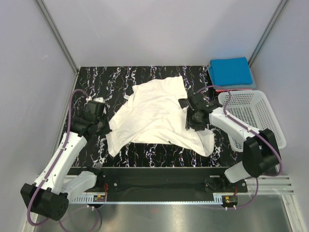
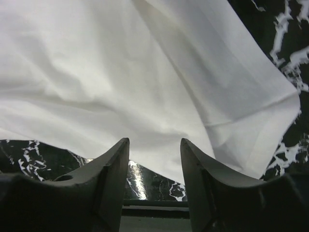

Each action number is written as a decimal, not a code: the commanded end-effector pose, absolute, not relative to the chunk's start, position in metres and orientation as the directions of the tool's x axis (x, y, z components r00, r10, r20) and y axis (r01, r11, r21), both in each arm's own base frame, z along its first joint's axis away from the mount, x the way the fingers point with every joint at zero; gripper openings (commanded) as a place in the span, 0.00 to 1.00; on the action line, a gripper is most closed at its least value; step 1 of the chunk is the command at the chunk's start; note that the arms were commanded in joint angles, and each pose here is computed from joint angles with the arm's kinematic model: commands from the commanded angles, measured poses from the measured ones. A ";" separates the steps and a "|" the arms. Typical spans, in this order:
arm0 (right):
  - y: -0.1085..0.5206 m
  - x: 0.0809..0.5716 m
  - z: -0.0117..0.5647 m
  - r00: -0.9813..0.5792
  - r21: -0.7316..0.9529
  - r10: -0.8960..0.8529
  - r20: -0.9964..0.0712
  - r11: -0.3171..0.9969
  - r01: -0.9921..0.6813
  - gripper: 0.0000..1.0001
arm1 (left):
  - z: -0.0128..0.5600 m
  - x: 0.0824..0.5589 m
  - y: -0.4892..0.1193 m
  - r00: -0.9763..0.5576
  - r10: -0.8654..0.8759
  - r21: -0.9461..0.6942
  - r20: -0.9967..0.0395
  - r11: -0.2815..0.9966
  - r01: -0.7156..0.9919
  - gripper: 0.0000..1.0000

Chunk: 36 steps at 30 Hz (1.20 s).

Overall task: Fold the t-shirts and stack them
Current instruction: Flatten the tshirt out

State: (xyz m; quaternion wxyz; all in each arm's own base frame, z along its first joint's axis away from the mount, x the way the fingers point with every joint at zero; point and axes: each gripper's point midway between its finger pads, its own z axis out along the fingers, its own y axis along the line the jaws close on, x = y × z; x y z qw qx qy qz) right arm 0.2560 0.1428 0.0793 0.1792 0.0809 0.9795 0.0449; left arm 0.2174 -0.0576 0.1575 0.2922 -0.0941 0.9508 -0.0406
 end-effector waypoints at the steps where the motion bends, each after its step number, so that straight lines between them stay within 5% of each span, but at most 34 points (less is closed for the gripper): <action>1: 0.167 0.303 0.109 -0.885 0.180 -0.004 -0.466 0.979 -0.099 0.52 | 0.160 0.227 -0.066 -0.796 -0.201 -0.173 -0.571 0.977 -0.122 0.00; 10: 0.193 0.375 0.105 -0.868 0.334 -0.135 -0.478 0.886 -0.322 0.55 | 0.156 0.231 -0.073 -0.805 -0.188 -0.196 -0.563 0.976 -0.090 0.00; 16: 0.197 0.412 0.097 -0.858 0.393 -0.158 -0.489 0.838 -0.378 0.49 | 0.156 0.231 -0.077 -0.808 -0.182 -0.211 -0.560 0.975 -0.074 0.00; 30: 0.201 0.417 0.070 -0.869 0.403 -0.239 -0.433 0.811 -0.424 0.46 | 0.155 0.233 -0.076 -0.809 -0.174 -0.202 -0.561 0.977 -0.070 0.00; 36: 0.201 0.417 0.075 -0.862 0.395 -0.247 -0.443 0.809 -0.435 0.27 | 0.153 0.234 -0.078 -0.812 -0.179 -0.211 -0.555 0.975 -0.071 0.00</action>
